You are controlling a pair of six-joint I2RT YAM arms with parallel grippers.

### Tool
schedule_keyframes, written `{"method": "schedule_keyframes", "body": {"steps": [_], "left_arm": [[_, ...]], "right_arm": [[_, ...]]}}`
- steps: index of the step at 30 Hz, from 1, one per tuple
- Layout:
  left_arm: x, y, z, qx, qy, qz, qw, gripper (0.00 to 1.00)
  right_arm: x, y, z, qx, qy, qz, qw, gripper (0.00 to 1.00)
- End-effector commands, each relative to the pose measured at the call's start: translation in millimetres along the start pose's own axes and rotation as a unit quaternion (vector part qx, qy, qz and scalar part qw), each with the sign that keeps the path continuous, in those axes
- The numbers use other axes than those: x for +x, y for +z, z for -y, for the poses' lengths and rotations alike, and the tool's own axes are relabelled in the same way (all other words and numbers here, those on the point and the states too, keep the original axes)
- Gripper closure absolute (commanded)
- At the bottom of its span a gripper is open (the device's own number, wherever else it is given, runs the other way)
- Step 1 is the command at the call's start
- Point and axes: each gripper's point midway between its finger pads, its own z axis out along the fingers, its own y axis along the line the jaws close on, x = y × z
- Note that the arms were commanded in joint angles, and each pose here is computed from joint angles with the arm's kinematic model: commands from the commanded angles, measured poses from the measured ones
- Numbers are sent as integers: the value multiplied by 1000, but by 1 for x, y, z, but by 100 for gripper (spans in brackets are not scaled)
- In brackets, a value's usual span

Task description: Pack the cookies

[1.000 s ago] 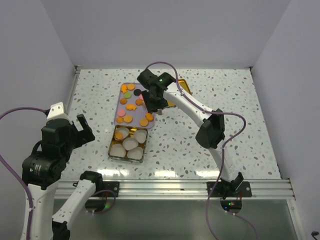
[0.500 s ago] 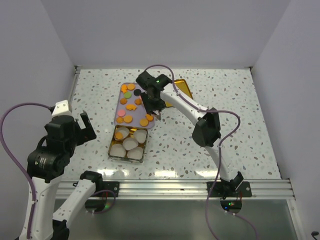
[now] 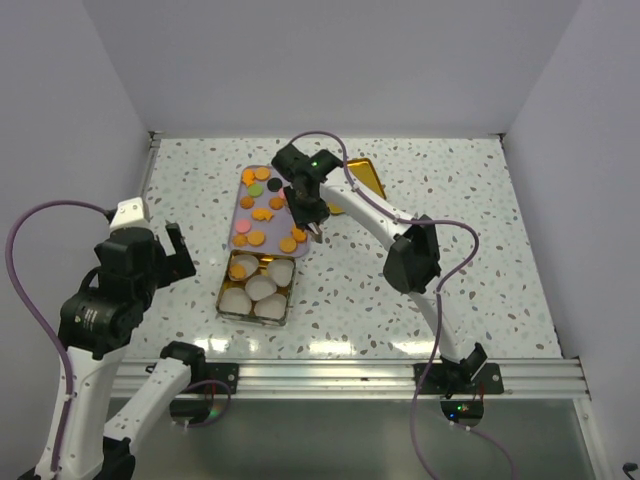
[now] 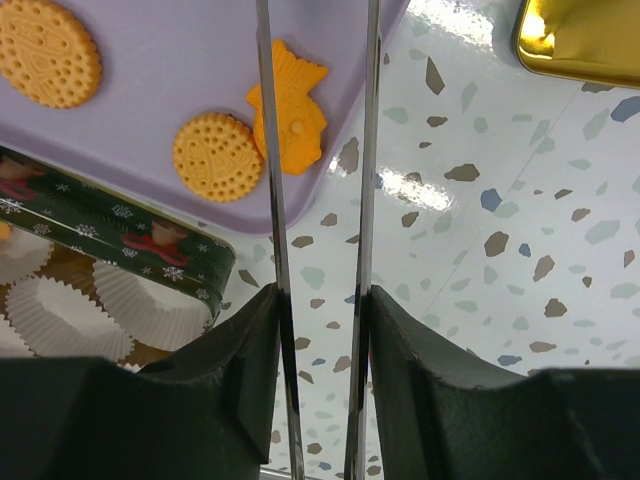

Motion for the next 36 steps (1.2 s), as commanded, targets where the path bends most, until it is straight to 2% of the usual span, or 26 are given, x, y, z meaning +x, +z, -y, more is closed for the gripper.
{"method": "schedule_keyframes", "body": {"steps": [1,15,23,36], "left_arm": [[-9,3,3,2,4,19,1000,0],[-7,1,3,8,1,25,1000,0],[-4,-1,0,11,-5,31,999,0],[0,-15,-3,35,-21,62,997,0]], "right_arm": [[-2,-13,-2,-13,5,7,1000,67],[-13,-64,1,-30,27,48,998,67],[-12,-107,-5,-75,55,75,993,68],[50,-163,-63,-122,27,86,988,69]]}}
